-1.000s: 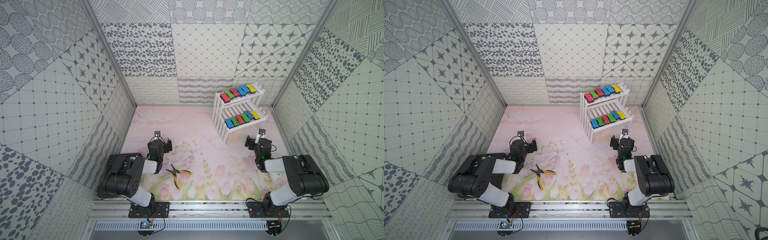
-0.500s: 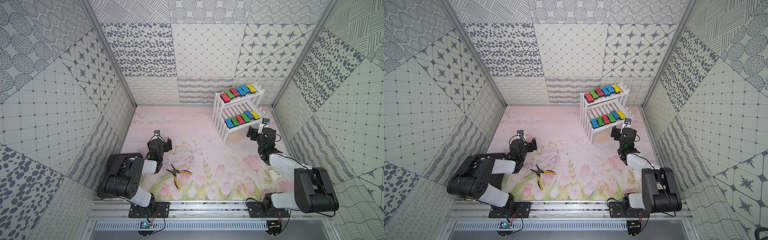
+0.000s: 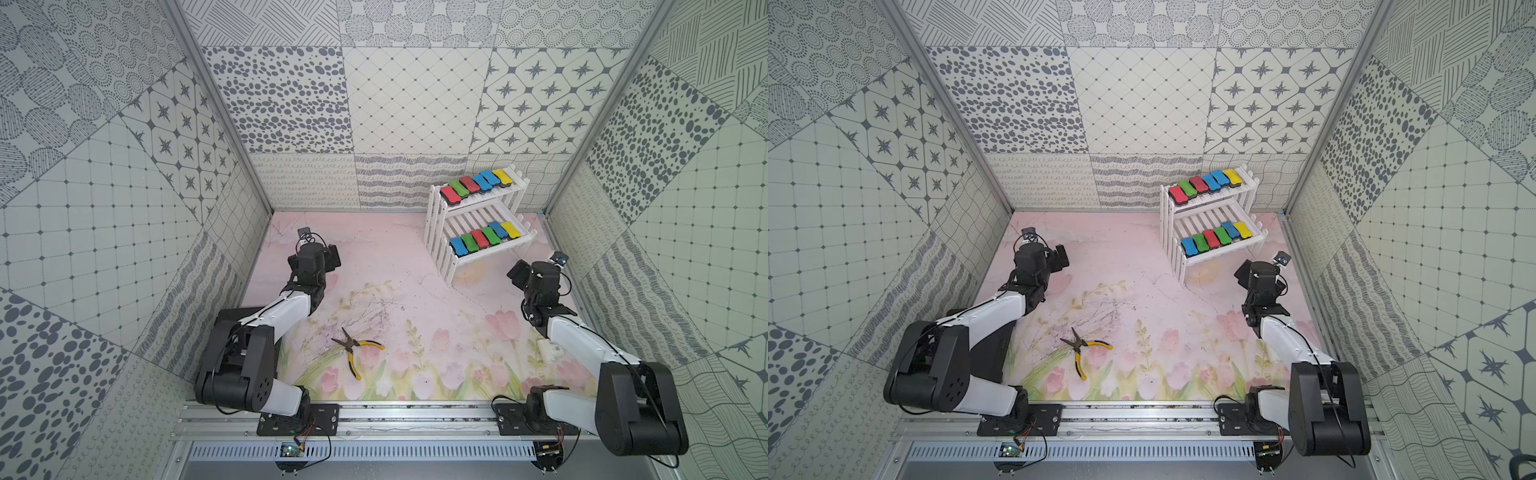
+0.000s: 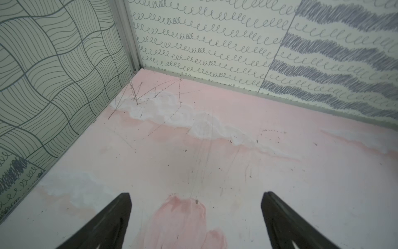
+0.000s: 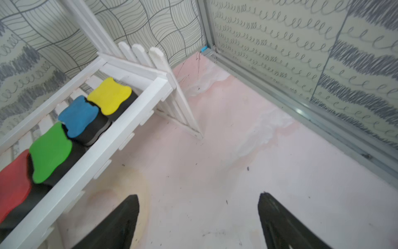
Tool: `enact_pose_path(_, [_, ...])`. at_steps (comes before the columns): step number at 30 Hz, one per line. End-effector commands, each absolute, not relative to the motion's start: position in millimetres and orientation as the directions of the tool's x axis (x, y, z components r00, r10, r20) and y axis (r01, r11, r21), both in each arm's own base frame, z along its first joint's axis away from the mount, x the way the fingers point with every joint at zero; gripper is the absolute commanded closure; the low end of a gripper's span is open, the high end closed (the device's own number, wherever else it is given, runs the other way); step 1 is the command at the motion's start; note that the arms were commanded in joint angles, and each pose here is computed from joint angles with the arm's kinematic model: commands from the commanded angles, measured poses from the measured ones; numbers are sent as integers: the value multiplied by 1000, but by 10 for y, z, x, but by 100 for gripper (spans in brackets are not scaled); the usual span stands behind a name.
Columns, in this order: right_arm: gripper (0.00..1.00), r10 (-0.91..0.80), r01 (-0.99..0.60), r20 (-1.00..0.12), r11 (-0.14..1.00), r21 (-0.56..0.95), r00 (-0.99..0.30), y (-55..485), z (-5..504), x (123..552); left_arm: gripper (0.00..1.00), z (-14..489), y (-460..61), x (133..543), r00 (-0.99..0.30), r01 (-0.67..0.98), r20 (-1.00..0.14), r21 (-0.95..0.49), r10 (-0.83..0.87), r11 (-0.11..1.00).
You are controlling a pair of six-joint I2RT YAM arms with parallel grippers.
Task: Remove the whiteboard erasers from the shelf
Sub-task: Adjust the shelf at the center of the board.
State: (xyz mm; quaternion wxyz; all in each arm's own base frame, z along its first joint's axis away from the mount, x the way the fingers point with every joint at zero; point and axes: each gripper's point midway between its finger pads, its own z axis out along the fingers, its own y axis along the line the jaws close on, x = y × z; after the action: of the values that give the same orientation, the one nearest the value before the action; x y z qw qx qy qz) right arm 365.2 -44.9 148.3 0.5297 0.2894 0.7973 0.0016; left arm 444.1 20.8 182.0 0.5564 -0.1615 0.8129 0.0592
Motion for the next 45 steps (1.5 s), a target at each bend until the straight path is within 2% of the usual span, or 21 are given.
enact_pose_path(1, [5, 442, 360, -840, 874, 325, -315, -247, 1817, 3686, 1, 1789, 343, 4202, -345, -561, -791, -258, -506, 786])
enact_pose_path(3, [4, 415, 304, -851, 897, 323, -322, -135, 2005, 3651, 1, 1772, 389, 4011, -305, -668, -703, -323, -642, 670])
enact_pose_path(5, [3, 401, 212, -860, 913, 348, -314, 5, 2206, 3611, 1, 1855, 182, 4115, -363, -553, -689, -383, -628, 740])
enact_pose_path(10, [7, 364, -23, -850, 915, 402, -380, 475, 2513, 3594, 1, 2122, -125, 4087, -385, -431, -613, -542, -690, 722])
enact_pose_path(14, [26, 245, -179, -855, 916, 359, -458, 985, 2606, 3633, 1, 2366, -383, 3988, -416, -338, -527, -667, -741, 664])
enact_pose_path(17, [34, 152, -248, -860, 920, 303, -488, 1317, 2629, 3695, 1, 2503, -569, 3855, -483, -251, -503, -705, -717, 663])
enact_pose_path(20, [40, 85, -276, -840, 923, 270, -536, 1547, 2559, 3800, 1, 2538, -791, 3719, -592, -189, -471, -707, -654, 681])
enact_pose_path(24, [42, 34, -279, -823, 932, 231, -567, 1723, 2452, 3942, 1, 2469, -891, 3554, -644, -171, -485, -662, -591, 730])
enact_pose_path(36, [58, -18, -199, -781, 970, 136, -624, 1836, 2155, 4155, 1, 2341, -913, 3450, -687, -180, -468, -632, -556, 754])
enact_pose_path(45, [66, -48, -192, -763, 976, 101, -644, 1968, 1970, 4190, 1, 2238, -906, 3476, -703, -204, -448, -617, -552, 760])
